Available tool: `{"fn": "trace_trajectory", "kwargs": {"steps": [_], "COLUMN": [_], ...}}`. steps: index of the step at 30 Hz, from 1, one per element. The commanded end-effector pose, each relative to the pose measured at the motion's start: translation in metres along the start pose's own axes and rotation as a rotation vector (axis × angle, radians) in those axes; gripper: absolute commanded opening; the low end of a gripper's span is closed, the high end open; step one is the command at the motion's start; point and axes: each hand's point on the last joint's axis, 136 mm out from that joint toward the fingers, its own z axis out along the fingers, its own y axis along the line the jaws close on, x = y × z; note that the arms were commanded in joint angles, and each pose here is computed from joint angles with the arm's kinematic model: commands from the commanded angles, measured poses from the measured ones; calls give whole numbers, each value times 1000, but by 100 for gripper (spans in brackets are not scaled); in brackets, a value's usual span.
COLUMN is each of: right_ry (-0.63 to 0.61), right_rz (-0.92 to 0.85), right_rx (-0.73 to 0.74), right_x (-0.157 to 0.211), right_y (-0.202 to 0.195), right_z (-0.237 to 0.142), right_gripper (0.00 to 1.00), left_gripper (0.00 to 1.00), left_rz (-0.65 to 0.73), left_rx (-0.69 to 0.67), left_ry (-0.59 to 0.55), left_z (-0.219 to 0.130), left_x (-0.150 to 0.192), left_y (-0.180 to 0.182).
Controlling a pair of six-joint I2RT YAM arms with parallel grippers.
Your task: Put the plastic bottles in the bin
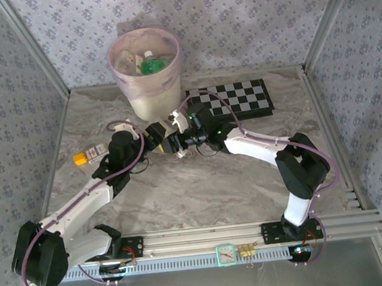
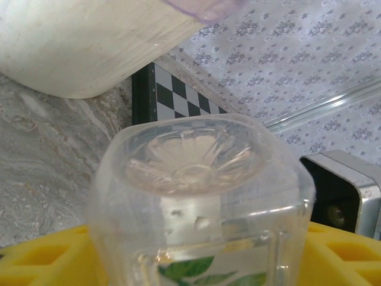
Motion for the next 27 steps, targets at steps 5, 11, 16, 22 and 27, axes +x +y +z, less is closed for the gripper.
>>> {"fn": "trace_trajectory", "kwargs": {"steps": [5,11,16,22,27], "right_ry": [-39,-51,-64,-89,-114], "right_rz": [-32,-22,-20,9,31], "right_rx": [-61,-55,1,160,234], "right_x": [-12,-18,-14,-14,-10], "right_y": [24,30,24,-2,-17], "right_z": [-6,-14,-32,-63,-81], "right_gripper": [51,94,100,100,100], "left_gripper": [58,55,54,55,55], "left_rz": [0,65,159,307,403], "left_rx": [22,-25,-60,-57,-35], "left_ry": [-42,-103,-188,-306,-408], "left_z": [-4,-14,-28,-41,-45], "left_x": [-10,-27,-67,-141,-202], "left_y": [-10,-9,-20,-57,-99]}}
